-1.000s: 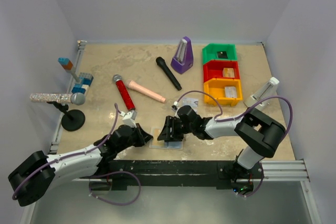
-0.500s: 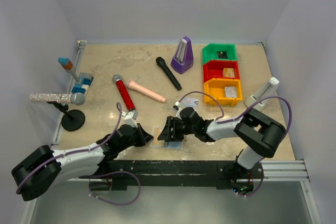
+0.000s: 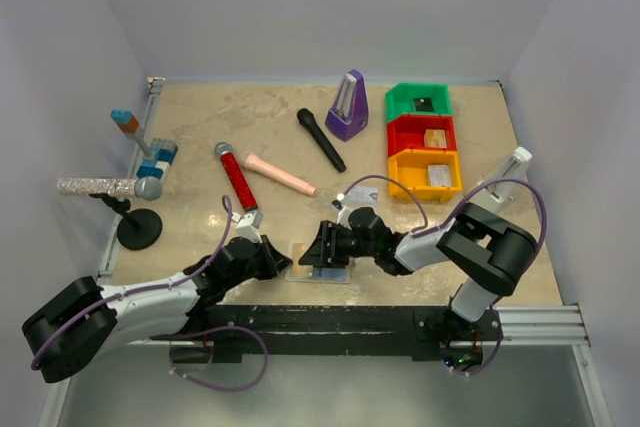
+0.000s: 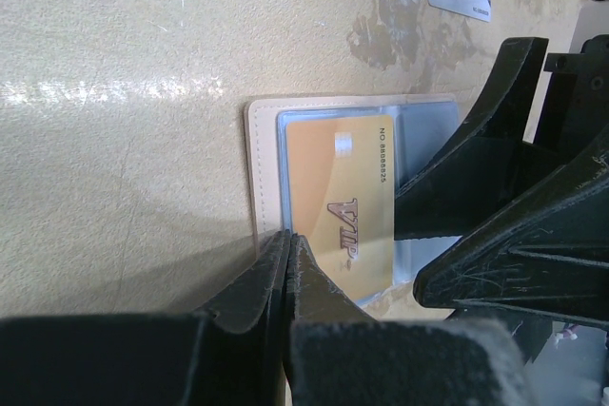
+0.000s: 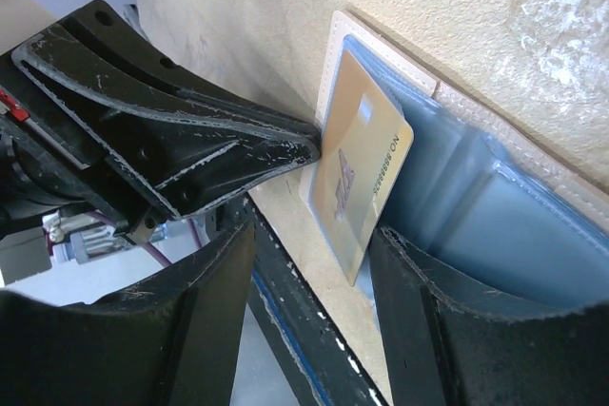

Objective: Take the credit cards out of the card holder
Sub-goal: Remove the credit card from the card holder.

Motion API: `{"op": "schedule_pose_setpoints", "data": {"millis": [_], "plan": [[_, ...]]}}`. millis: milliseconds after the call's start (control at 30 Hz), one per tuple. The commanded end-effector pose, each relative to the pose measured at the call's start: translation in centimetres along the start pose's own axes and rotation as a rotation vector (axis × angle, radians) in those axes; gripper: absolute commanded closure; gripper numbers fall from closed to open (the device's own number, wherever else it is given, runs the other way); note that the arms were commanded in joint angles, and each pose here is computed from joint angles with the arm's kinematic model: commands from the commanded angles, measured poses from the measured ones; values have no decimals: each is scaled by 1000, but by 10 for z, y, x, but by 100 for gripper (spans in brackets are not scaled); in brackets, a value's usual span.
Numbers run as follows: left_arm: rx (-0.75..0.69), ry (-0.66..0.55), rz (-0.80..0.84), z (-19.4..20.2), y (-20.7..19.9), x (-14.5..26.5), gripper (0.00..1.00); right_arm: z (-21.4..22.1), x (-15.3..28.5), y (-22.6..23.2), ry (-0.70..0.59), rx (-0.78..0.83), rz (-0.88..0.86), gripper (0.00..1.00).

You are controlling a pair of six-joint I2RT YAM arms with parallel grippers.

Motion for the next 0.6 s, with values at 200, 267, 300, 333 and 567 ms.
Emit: {"op": "schedule_pose_setpoints", "data": {"millis": [200,267,300,333,567], "plan": [[-7,38,-4,15,13,3,100,-7,-6,30,18,39,-136,45],[-7,39,5,16,11,3,100,-7,-8,32,27,43,-140,44],[-7,41,8,16,11,3,100,-7,-9,32,35,41,-139,45],[-7,43,11,16,10,2,100,-7,-10,31,38,39,-137,45],[4,51,43,18,3,2,100,-6,-13,30,51,33,-127,45]]}}
Point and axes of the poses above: each gripper's point midway between its finger pads, its own x axis back along the fingers, its own y axis along the line the jaws close on, z = x × y, the point moved 3 cm from there along x, back along the fingers, and after that the axes turned 1 degree about -x, right-handed, at the moved point
